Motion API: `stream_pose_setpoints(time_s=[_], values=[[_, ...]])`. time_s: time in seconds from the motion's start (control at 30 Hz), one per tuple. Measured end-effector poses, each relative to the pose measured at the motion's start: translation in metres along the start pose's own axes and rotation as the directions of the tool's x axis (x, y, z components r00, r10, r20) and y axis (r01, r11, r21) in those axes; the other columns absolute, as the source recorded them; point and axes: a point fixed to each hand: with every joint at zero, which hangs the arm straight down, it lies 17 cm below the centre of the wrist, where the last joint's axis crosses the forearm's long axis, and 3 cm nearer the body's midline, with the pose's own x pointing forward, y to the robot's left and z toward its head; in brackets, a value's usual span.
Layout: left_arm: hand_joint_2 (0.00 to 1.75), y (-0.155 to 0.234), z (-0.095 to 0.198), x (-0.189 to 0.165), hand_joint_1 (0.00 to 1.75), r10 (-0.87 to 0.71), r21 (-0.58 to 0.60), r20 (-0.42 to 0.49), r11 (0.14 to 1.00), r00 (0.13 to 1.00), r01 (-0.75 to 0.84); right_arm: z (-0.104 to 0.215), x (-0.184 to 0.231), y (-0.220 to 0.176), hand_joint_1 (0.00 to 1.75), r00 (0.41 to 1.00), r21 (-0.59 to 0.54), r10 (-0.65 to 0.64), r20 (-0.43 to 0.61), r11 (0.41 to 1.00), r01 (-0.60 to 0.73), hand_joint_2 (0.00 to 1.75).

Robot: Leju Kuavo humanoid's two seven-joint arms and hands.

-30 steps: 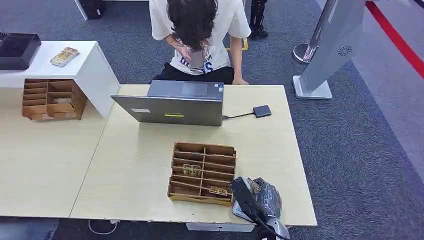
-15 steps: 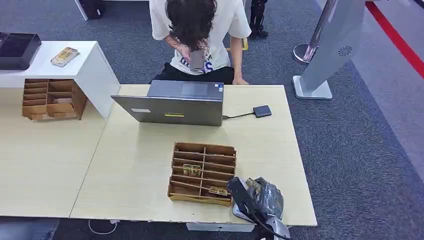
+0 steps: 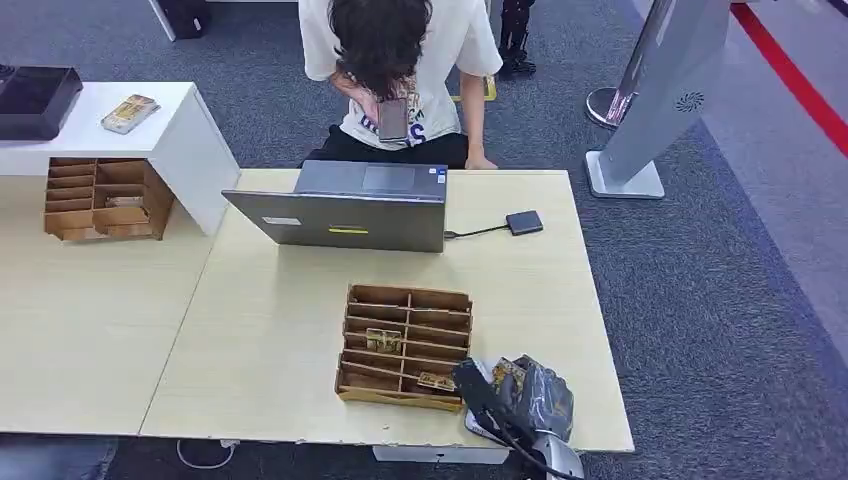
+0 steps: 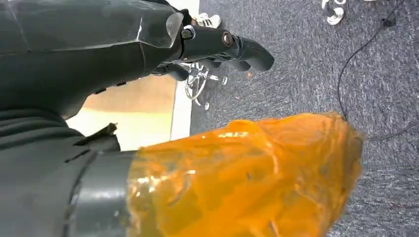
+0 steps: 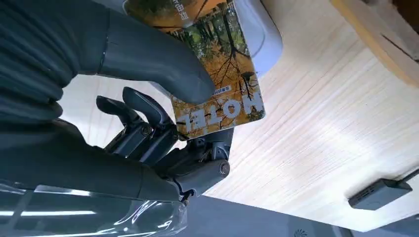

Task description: Pass the card to the sensor for recognition and then transmit it.

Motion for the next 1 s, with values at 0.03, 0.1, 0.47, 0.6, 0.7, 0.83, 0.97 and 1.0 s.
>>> stream_pose_setpoints(time_s=[0.03,0.1,0.47,0.6,0.7,0.83,0.97,1.0], values=[[0.0,-0.0002,0.0001,0.0,0.0,-0.001,0.0,0.0,1.0,1.0,0.001,0.0,0.0,0.0,1.75,1.0,0.0,0.001,0.0,1.0,-0.001,1.75],[0.0,-0.0011,0.0004,-0.0007,0.0,-0.003,-0.001,-0.005,1.0,1.0,0.003,0.0,-0.0005,0.0002,1.75,1.0,0.001,0.005,-0.002,1.0,-0.005,1.75],[0.0,-0.002,0.0008,-0.0016,0.0,-0.006,-0.001,-0.012,1.0,1.0,0.006,0.0008,-0.001,0.0005,1.75,1.0,0.005,0.014,0.001,1.0,-0.014,1.75],[0.0,-0.002,0.0008,-0.0015,0.0,-0.006,-0.001,-0.012,1.0,1.0,0.006,0.0009,-0.001,0.0004,1.75,1.0,0.005,0.014,0.001,1.0,-0.014,1.75],[0.0,-0.0019,0.0008,-0.0016,0.0,-0.007,-0.001,-0.012,1.0,1.0,0.007,0.001,-0.0011,0.0013,1.75,1.0,0.009,0.017,0.002,1.0,-0.017,1.75],[0.0,-0.0017,0.0008,-0.0014,0.0,-0.009,0.0,-0.012,1.0,1.0,0.009,0.0011,-0.0008,0.002,1.75,1.0,0.013,0.022,0.004,1.0,-0.022,1.75],[0.0,-0.0015,0.0008,-0.0014,0.0,-0.012,0.001,-0.012,1.0,1.0,0.012,0.0012,-0.0012,0.0031,1.75,1.0,0.018,0.028,0.005,0.999,-0.028,1.75],[0.0,-0.0014,0.0008,-0.0014,0.0,-0.013,0.002,-0.012,1.0,1.0,0.013,0.0011,-0.0014,0.0032,1.75,1.0,0.019,0.03,0.005,0.999,-0.03,1.75]])
